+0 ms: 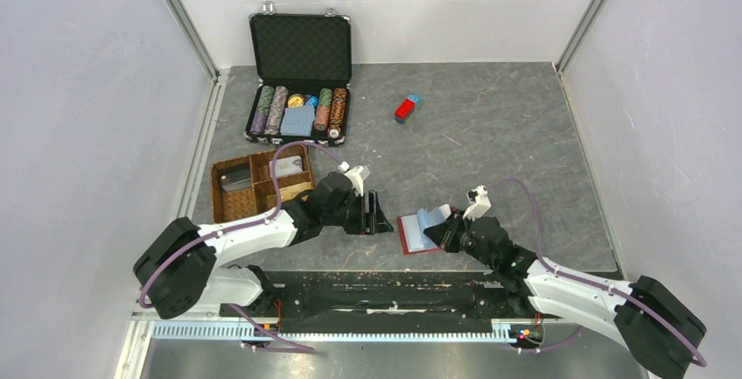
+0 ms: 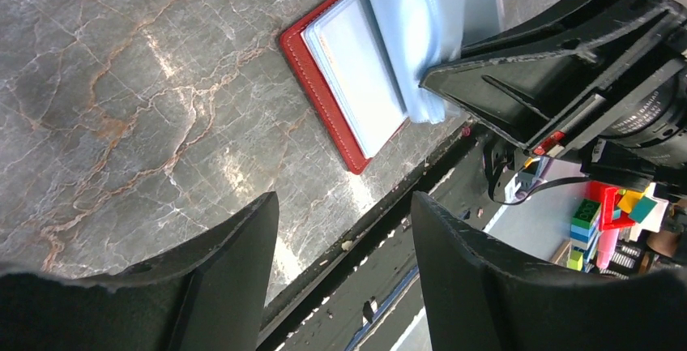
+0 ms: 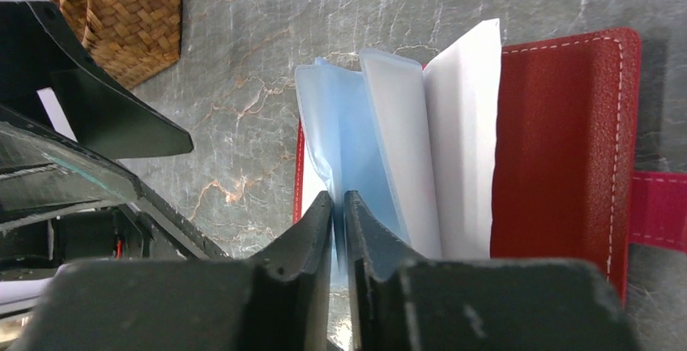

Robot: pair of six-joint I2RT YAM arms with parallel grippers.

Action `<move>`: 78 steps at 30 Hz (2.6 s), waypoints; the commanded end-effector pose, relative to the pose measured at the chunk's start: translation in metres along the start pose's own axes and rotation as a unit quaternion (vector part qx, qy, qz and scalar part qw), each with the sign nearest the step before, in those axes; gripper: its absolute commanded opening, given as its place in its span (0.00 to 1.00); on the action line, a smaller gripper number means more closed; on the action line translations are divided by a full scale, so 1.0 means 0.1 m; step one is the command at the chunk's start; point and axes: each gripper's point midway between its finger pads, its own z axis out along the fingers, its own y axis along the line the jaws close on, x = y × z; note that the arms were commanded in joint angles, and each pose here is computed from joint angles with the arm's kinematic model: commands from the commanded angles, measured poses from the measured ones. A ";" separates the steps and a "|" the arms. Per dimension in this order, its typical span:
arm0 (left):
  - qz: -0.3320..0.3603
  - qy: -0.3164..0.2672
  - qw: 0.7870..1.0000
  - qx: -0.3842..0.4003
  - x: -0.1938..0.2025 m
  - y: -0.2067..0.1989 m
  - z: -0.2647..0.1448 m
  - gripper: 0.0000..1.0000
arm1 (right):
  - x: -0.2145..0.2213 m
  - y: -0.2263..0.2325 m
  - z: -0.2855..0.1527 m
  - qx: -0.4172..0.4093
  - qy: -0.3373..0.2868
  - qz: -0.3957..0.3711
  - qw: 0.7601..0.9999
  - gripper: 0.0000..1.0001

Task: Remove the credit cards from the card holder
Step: Remove the credit card from the card holder.

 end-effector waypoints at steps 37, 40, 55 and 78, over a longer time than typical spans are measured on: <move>-0.002 -0.032 0.999 -0.002 -0.07 0.03 0.07 0.75 | -0.13 0.40 -0.08 -0.082 -0.006 0.008 0.997 0.00; 0.005 -0.024 1.000 -0.001 -0.07 0.01 0.08 0.72 | -0.08 0.19 -0.07 -0.050 -0.004 0.004 0.999 0.11; 0.050 0.051 0.996 0.054 -0.17 -0.38 0.53 0.26 | -0.01 -0.03 -0.06 -0.015 -0.005 -0.007 1.000 0.10; 0.073 0.094 0.989 0.083 -0.13 -0.67 1.07 0.29 | -0.53 0.21 -0.35 0.018 -0.047 -0.076 0.996 0.60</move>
